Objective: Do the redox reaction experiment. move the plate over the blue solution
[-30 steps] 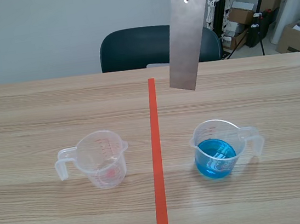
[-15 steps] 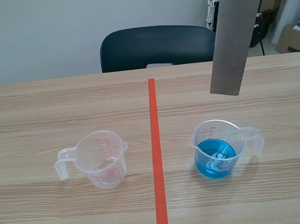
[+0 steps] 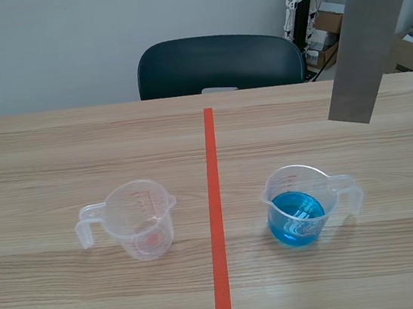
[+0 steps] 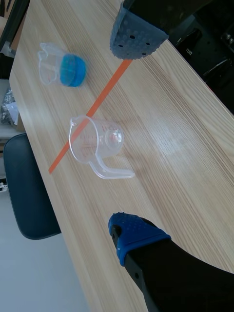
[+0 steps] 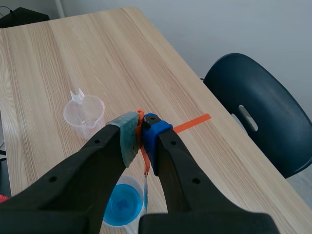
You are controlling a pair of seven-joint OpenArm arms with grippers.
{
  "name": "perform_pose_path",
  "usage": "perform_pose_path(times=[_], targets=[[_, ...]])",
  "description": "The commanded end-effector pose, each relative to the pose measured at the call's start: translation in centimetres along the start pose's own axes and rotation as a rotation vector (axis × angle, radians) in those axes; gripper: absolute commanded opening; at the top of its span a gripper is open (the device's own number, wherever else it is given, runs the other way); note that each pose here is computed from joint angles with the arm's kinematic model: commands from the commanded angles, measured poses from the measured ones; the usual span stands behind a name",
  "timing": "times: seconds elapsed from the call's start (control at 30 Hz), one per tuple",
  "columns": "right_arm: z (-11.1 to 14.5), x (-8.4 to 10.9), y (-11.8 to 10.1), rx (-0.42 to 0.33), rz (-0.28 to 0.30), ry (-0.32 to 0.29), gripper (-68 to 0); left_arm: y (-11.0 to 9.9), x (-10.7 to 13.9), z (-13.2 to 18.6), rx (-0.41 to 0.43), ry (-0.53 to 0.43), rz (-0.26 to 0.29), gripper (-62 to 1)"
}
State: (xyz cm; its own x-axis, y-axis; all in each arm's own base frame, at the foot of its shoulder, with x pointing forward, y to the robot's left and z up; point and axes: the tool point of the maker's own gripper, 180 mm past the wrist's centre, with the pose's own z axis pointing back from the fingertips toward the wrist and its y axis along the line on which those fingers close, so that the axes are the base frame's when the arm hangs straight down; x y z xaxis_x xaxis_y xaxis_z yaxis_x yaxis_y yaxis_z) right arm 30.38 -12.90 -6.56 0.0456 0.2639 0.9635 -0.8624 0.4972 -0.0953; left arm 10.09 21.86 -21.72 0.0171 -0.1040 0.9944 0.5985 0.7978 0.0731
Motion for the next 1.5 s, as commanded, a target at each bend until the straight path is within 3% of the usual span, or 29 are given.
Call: perform_pose_path(times=[0.0, 0.2, 0.5, 0.63, 0.73, 1.0, 1.2, 1.47], targets=[[0.4, 1.4, -0.1, -0.008, 0.039, -0.027, -67.8, 0.1, 0.8, -0.2, 0.007, -0.036, -0.001, 1.4], [0.4, 1.0, -0.2, -0.011, 0.053, -0.006, -67.8, 0.1, 0.8, -0.3, 0.002, -0.04, 0.006, 1.4], [1.0, 0.9, -0.5, -0.031, 0.059, 0.011, -67.8, 0.9, 1.8, -2.9, -0.024, -0.138, 0.006, 1.3], [1.2, 0.8, -0.6, -0.037, 0.061, 0.018, -67.8, -0.3, 0.9, -4.2, -0.102, -0.119, -0.012, -33.3], [1.4, 0.8, -0.7, -0.042, 0.064, 0.022, -67.8, -1.6, 0.6, -5.2, -0.171, -0.125, -0.021, -44.8], [1.3, 1.0, -0.7, -0.039, 0.064, 0.007, -67.8, -3.4, -0.8, -8.6, -0.253, -0.112, -0.016, -57.0], [-0.1, 1.2, 0.2, 0.008, 0.042, -0.043, -67.8, -4.7, -1.2, -10.8, -0.303, -0.124, 0.005, -56.9], [-3.2, -2.2, 2.4, 0.099, 0.045, -0.002, -67.8, -6.3, -1.5, -13.4, -0.368, -0.124, 0.003, -57.0]])
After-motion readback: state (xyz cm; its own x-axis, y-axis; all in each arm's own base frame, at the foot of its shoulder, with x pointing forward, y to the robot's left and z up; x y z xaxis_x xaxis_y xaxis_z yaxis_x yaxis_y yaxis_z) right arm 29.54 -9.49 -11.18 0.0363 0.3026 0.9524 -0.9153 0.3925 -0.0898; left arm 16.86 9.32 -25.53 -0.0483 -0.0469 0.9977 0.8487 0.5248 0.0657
